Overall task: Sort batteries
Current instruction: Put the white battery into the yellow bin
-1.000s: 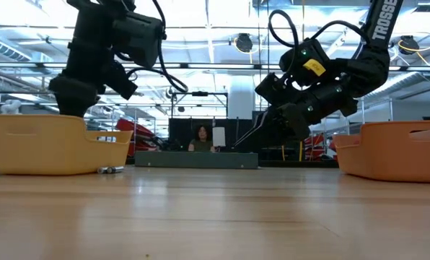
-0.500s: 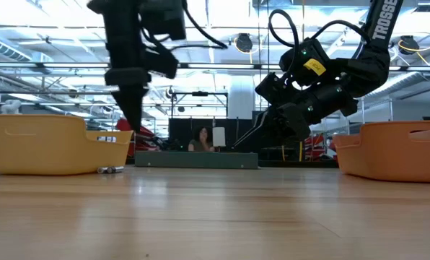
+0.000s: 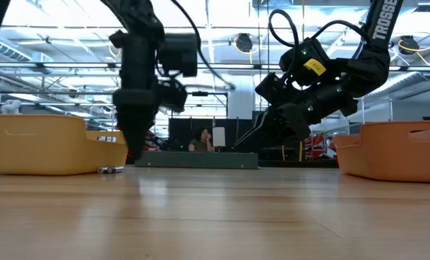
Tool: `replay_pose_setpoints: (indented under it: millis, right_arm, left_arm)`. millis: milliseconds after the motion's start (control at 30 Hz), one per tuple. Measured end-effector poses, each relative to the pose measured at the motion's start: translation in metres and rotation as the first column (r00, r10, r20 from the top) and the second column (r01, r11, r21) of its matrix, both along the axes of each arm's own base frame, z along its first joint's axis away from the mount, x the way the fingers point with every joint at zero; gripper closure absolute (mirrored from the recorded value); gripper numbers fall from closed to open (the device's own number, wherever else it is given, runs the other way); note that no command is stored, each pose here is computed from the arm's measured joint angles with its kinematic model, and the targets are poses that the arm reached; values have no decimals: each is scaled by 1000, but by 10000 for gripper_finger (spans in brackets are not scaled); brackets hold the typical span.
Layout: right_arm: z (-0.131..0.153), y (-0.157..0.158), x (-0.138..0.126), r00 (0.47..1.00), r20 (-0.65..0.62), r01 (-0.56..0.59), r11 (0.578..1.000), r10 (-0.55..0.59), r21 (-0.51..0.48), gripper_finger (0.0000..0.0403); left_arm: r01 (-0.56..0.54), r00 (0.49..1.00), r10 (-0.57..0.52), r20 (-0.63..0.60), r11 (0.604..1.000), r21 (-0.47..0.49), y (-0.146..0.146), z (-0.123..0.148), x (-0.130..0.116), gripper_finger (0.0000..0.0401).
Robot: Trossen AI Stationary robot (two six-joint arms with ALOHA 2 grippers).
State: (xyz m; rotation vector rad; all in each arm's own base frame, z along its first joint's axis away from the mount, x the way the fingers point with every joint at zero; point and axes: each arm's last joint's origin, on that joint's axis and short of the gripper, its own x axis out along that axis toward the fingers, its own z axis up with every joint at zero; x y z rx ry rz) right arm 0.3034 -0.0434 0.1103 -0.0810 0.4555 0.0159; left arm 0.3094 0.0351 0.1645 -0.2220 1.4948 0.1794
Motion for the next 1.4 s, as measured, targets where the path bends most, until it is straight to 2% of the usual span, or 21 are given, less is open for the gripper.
replay_pose_setpoints:
  millis: [100,267,400,500,633,867,967,1133,1400]
  right_arm:
    - [0,0,0,1000,0,-2,1000,2,-3,257]
    - [0,0,0,1000,0,-2,1000,2,-3,257]
    - [0,0,0,1000,0,-2,1000,2,-3,257]
    - [0,0,0,1000,0,-2,1000,2,-3,257]
    - [0,1,0,1000,1,-22,1000,22,7,257]
    - [0,1,0,1000,2,-25,1000,25,8,257]
    - [0,1,0,1000,2,-25,1000,25,9,257]
    - [1,1,0,1000,10,-24,1000,24,10,257]
    - [1,1,0,1000,10,-21,1000,21,16,257]
  left_arm:
    - [-11,996,7,-94,999,-40,2,-12,-4,168]
    - [16,980,-26,-197,998,-54,0,-18,-10,185]
    - [31,979,-37,-202,999,-34,-2,-18,-10,187]
    - [115,968,-115,-223,993,-17,-7,-18,-11,187]
    - [255,941,-247,-233,967,2,-17,-18,-11,187]
    - [416,884,-402,-241,909,10,-27,-19,-11,187]
    - [450,869,-434,-236,893,13,-28,-22,-11,187]
    - [455,880,-441,-179,889,49,-27,-25,-7,187]
    - [500,857,-480,-189,863,77,-23,-26,-6,187]
